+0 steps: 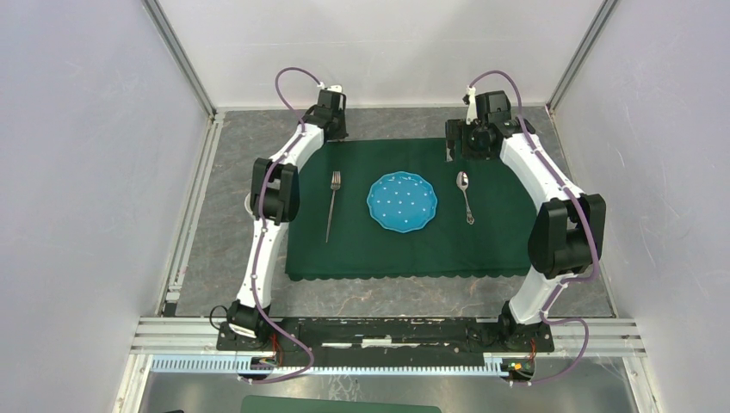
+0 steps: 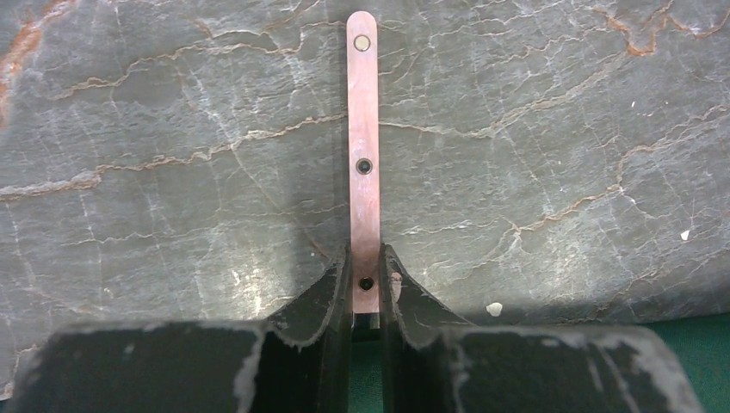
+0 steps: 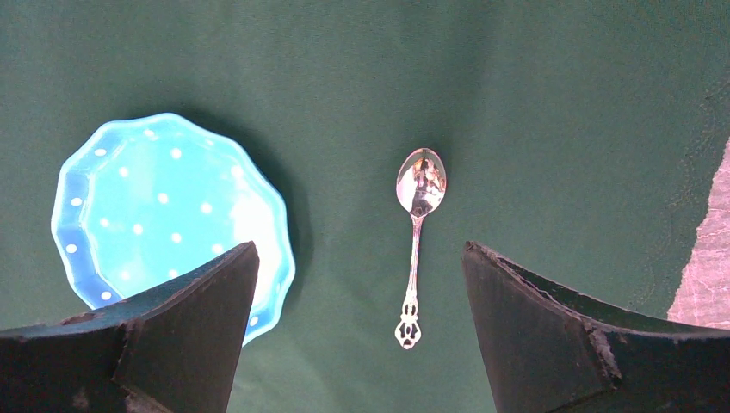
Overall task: Set the dinner table for one person
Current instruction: Pick up the knife at the corner of the board.
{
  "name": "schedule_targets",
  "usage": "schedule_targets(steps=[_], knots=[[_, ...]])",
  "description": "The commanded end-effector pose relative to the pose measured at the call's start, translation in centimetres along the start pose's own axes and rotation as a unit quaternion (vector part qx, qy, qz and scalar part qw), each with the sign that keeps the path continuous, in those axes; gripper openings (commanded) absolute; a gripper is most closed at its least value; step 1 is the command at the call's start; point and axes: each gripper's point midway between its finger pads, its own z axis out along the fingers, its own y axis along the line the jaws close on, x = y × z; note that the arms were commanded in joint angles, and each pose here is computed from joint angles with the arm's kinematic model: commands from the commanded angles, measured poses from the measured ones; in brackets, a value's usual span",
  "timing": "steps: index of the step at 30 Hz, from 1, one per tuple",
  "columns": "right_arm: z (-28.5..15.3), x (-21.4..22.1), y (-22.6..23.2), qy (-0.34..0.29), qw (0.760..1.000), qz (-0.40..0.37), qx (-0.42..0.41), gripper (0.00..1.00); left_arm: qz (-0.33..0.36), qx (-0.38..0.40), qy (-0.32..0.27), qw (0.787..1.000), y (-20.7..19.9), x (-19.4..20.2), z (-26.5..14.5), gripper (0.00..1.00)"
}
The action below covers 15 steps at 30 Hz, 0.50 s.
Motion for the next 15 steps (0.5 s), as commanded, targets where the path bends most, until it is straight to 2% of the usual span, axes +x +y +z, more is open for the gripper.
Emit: schedule_targets(steps=[1,15], knots=[[-0.9,-2.3,0.2,-0.031,1.0,-0.002,-0.005,0.94,-0.047,0.026,-0.067,0.996,-1.2,-6.1,-4.0,0.02],[-0.7,-2.2,0.2,-0.031,1.0,0.001,-0.004,0.94,-0.049,0.058,-0.21,0.975,-2.8,-17.6,-11.9,0.02]])
